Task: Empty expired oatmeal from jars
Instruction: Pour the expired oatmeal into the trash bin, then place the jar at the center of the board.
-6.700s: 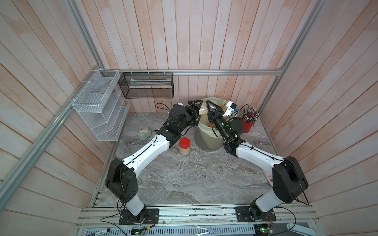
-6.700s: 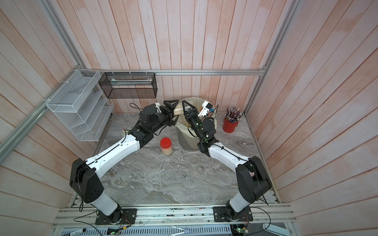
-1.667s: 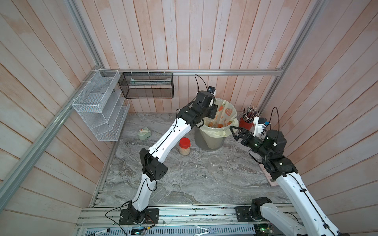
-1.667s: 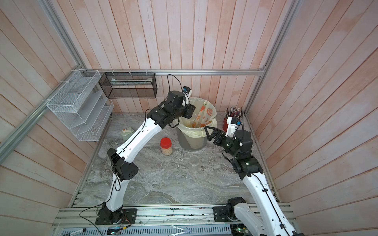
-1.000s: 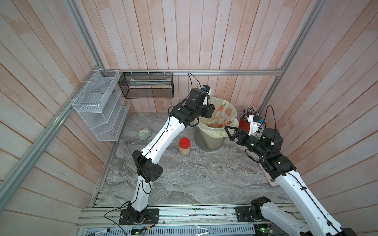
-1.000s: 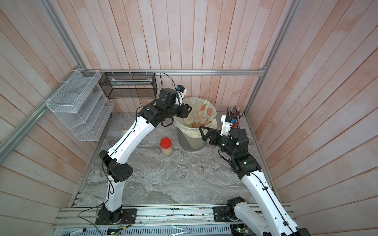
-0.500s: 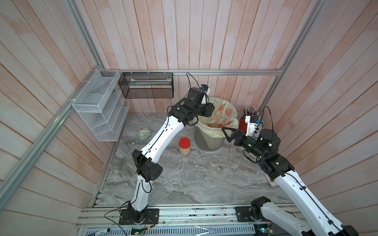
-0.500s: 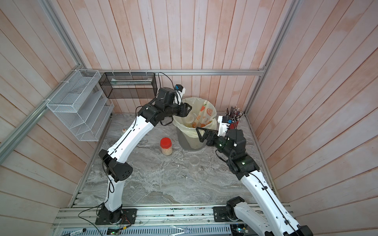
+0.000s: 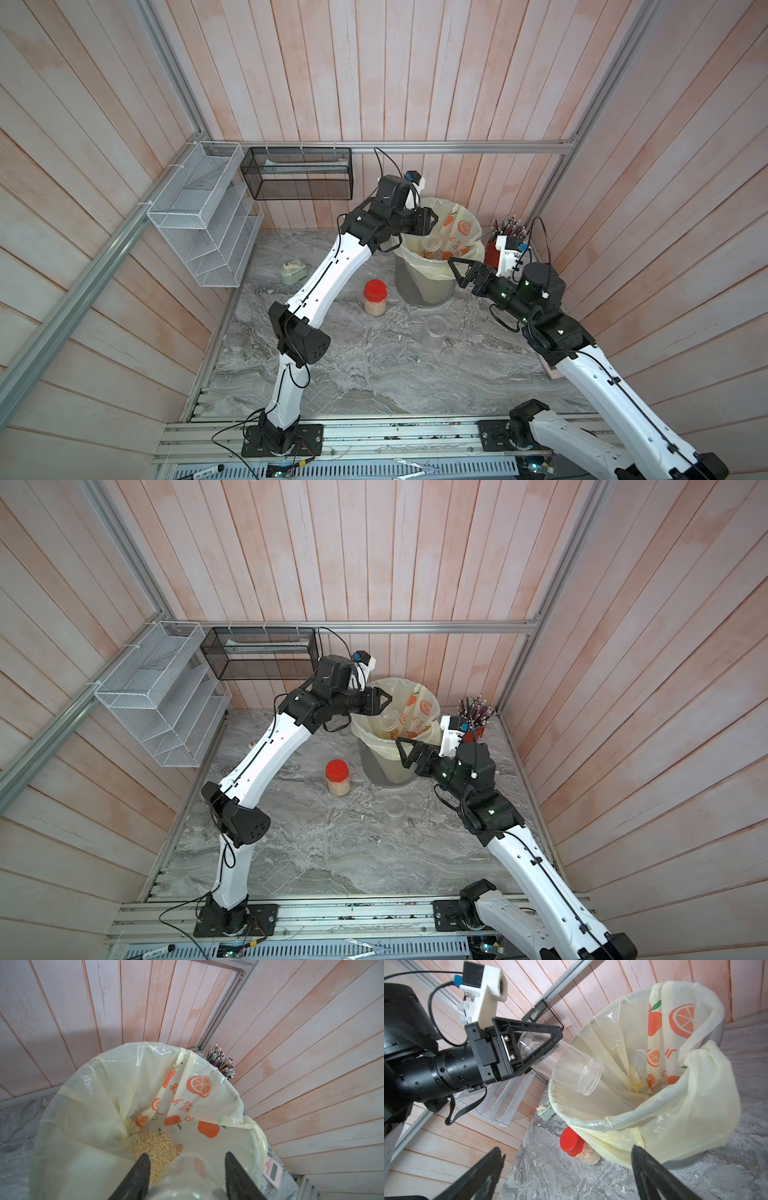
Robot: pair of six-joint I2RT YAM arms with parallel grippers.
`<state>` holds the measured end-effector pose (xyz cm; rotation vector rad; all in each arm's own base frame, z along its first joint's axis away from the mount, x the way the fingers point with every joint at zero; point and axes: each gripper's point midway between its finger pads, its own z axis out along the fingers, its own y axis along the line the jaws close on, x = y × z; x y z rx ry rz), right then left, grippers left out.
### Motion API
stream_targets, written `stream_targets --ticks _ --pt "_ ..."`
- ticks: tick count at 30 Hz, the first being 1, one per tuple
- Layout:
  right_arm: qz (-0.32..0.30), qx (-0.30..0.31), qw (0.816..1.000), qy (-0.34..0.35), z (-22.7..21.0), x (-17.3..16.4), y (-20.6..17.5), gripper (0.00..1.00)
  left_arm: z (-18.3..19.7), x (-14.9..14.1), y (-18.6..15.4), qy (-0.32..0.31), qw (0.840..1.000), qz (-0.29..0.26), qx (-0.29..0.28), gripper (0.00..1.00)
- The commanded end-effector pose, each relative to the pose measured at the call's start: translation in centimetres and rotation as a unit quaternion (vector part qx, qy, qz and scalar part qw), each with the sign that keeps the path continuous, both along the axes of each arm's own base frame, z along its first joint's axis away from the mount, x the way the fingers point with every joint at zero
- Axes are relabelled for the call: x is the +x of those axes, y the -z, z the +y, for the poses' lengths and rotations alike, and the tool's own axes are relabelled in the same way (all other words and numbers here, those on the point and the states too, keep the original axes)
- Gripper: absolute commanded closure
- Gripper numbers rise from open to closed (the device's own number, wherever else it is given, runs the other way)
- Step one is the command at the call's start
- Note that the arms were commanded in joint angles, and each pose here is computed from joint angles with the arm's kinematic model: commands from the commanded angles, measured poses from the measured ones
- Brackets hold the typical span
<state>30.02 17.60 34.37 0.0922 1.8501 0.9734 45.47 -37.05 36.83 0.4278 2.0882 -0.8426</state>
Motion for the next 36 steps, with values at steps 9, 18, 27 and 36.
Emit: stream_targets --ticks 9,18,27,36 --pt "-0.038 0.111 0.993 -0.026 1.5 0.4 -3.4 0.02 3.6 -1.7 -9.1 -0.048 0.98 -0.031 -0.193 0.94" --pt "-0.082 0.183 0.978 -0.06 3.5 0.7 -6.4 0.02 7.4 -4.0 -9.1 -0.121 0.926 0.01 -0.358 0.93" --pt "-0.089 0.233 0.968 -0.039 7.0 0.6 -6.4 0.06 10.8 -7.0 -9.4 -0.149 0.861 0.052 -0.484 0.94" --pt "-0.096 0.262 0.958 -0.066 10.8 -0.1 -6.7 0.09 11.4 -9.9 -8.4 -0.143 0.839 0.083 -0.518 0.94"
